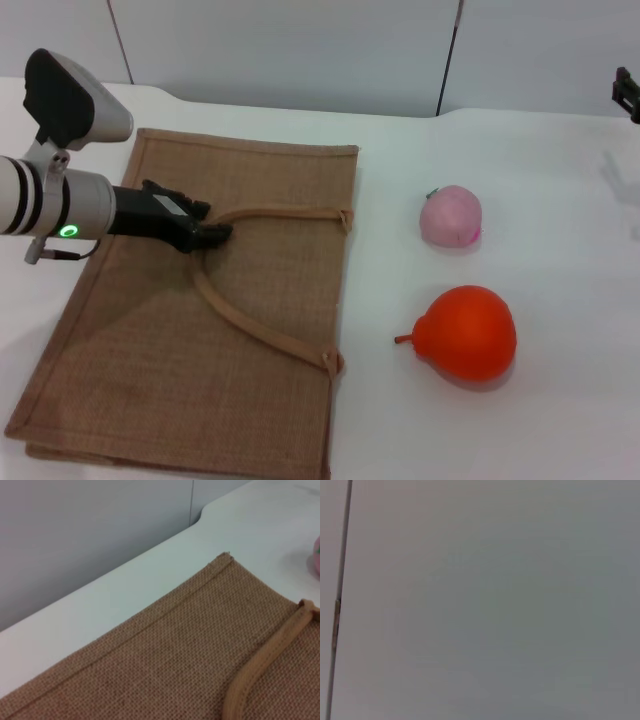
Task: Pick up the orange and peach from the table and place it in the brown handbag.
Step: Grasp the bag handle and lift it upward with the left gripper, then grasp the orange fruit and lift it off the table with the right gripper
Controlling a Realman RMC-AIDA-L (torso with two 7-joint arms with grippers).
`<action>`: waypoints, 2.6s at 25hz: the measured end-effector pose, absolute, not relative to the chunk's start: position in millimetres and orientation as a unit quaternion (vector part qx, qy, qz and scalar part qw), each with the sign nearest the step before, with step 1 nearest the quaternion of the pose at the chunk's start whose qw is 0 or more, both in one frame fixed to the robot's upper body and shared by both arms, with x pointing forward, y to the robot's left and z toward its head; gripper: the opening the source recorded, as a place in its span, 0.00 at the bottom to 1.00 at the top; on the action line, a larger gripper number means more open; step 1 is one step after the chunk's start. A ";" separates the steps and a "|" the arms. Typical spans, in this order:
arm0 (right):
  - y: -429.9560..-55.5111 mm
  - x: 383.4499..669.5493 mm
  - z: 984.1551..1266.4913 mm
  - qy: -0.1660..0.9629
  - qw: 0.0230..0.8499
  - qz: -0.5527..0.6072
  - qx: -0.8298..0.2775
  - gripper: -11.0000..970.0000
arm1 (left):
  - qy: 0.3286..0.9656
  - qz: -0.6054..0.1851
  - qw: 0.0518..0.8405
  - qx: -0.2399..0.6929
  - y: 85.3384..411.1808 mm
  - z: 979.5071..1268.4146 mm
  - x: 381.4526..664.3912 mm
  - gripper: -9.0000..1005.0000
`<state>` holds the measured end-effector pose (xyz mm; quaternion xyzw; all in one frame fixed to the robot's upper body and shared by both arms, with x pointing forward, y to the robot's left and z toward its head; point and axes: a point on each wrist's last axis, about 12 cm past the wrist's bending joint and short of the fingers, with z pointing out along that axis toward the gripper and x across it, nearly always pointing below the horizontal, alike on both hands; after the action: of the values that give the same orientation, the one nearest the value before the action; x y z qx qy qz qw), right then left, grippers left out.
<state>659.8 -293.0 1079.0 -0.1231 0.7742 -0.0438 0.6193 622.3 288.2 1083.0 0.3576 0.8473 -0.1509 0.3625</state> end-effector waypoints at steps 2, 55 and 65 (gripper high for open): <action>-293.0 659.8 1079.0 0.774 0.619 -0.044 -0.123 0.73 | 0.847 -0.151 0.362 0.358 287.6 1082.6 622.2 0.49; -293.6 656.5 1074.4 0.778 0.613 -0.045 -0.130 0.71 | 0.756 -0.105 0.480 0.432 303.2 1294.1 587.0 0.13; -293.0 654.3 1071.4 0.781 0.609 -0.044 -0.132 0.70 | 0.726 -0.034 0.522 0.446 293.5 1350.9 558.3 0.13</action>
<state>654.3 -293.0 1071.4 -0.1316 0.7808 -0.0445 0.6092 558.3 293.5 1350.9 0.4456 0.7262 -0.0339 0.5224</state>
